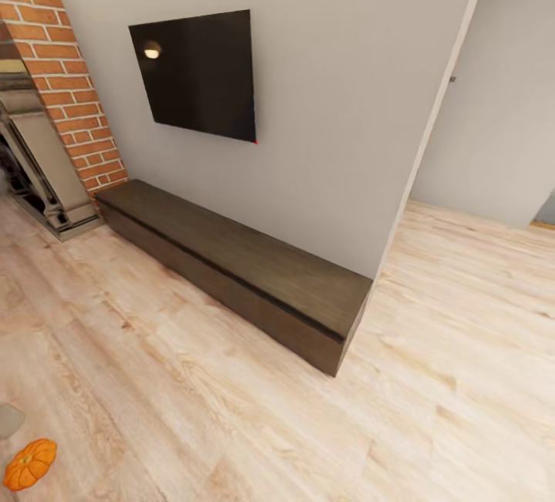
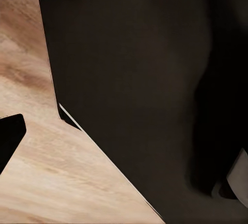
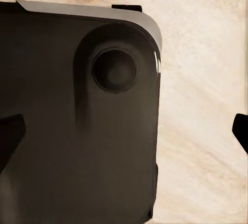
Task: Place each of the two pumpkins and all three candles from the living room inside a cabinet in the living room (use any cabinet), then make sure every cabinet is closed, and position the cauldron so it is next to a table in the living room.
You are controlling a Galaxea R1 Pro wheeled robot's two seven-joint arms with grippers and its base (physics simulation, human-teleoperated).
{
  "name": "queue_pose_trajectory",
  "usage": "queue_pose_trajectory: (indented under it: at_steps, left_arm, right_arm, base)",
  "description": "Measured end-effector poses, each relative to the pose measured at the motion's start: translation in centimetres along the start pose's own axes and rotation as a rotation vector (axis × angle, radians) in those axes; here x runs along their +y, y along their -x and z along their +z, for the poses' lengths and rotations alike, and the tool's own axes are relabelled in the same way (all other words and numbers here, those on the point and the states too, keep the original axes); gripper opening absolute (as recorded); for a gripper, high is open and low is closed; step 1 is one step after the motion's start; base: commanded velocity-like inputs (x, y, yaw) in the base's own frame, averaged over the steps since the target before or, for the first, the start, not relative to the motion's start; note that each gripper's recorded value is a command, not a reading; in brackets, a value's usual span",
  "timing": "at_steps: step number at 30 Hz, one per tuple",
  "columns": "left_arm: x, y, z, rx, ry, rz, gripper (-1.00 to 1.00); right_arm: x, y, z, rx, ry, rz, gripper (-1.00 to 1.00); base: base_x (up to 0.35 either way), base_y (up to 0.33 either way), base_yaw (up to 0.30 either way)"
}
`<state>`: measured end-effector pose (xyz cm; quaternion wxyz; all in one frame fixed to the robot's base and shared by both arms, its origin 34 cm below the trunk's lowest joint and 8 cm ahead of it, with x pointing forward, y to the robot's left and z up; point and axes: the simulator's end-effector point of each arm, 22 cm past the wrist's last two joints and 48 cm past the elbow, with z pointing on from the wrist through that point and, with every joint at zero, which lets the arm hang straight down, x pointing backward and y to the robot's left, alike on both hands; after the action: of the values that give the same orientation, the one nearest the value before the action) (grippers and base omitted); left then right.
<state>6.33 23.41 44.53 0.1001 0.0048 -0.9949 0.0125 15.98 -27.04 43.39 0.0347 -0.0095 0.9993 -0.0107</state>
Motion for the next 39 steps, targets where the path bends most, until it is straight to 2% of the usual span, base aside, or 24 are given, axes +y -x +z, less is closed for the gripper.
queue_pose_trajectory:
  at_steps: [25, 39]
  left_arm:
    - [0.0, 0.6, 0.0, -0.014, 0.0, 0.001, 1.0]
    - [0.0, 1.1, 0.0, -0.03, 0.0, 0.004, 1.0]
  right_arm:
    - [0.1, 0.6, 0.0, -0.016, 0.001, 0.001, 1.0]
    - [0.1, 1.2, 0.0, -0.031, 0.0, 0.001, 1.0]
  base:
    - [0.012, -0.084, 0.259]
    - [0.201, -0.211, 0.233]
